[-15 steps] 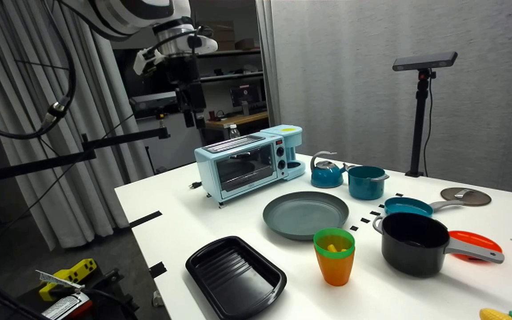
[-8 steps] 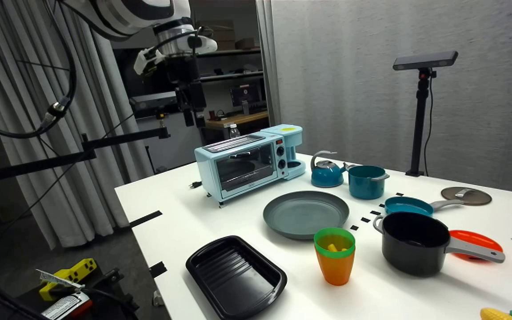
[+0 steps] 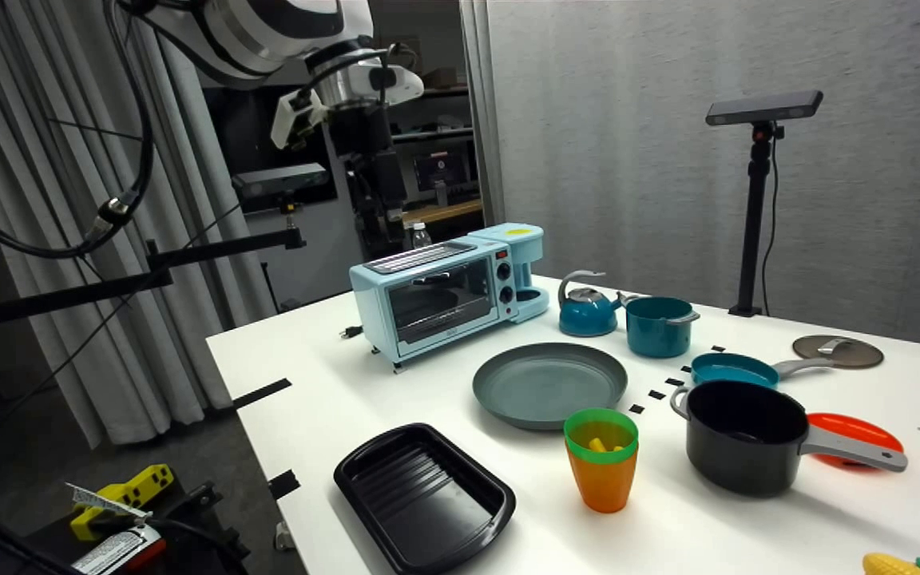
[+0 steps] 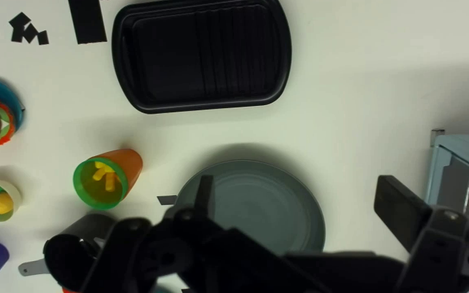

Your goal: Pour the contents in the green cup onto the plate

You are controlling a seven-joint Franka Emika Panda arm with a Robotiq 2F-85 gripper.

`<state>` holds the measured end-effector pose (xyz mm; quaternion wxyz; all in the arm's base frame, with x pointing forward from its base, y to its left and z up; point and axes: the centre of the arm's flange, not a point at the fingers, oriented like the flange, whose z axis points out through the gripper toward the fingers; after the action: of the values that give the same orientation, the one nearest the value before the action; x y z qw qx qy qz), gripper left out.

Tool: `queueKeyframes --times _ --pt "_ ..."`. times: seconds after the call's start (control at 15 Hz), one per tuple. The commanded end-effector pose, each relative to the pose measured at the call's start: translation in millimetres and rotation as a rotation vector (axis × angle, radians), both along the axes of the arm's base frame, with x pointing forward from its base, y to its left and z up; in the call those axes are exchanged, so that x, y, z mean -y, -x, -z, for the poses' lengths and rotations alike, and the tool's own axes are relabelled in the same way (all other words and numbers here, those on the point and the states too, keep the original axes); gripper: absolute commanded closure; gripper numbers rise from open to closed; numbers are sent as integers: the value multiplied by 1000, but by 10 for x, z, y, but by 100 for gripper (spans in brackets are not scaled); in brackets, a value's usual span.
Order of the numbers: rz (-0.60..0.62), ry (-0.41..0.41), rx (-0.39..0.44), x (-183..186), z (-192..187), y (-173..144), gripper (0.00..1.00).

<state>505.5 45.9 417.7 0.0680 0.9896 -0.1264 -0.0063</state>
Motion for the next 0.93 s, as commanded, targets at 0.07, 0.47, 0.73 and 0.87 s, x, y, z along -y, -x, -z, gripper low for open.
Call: queueKeyframes --times 0.07,0.47,0.73,0.87 --pt "39 51 -7 423 168 -63 0" --pt "103 73 -50 917 380 -53 0" --pt "153 92 -80 1257 421 -51 0" --pt "158 78 -87 1161 433 -22 0"
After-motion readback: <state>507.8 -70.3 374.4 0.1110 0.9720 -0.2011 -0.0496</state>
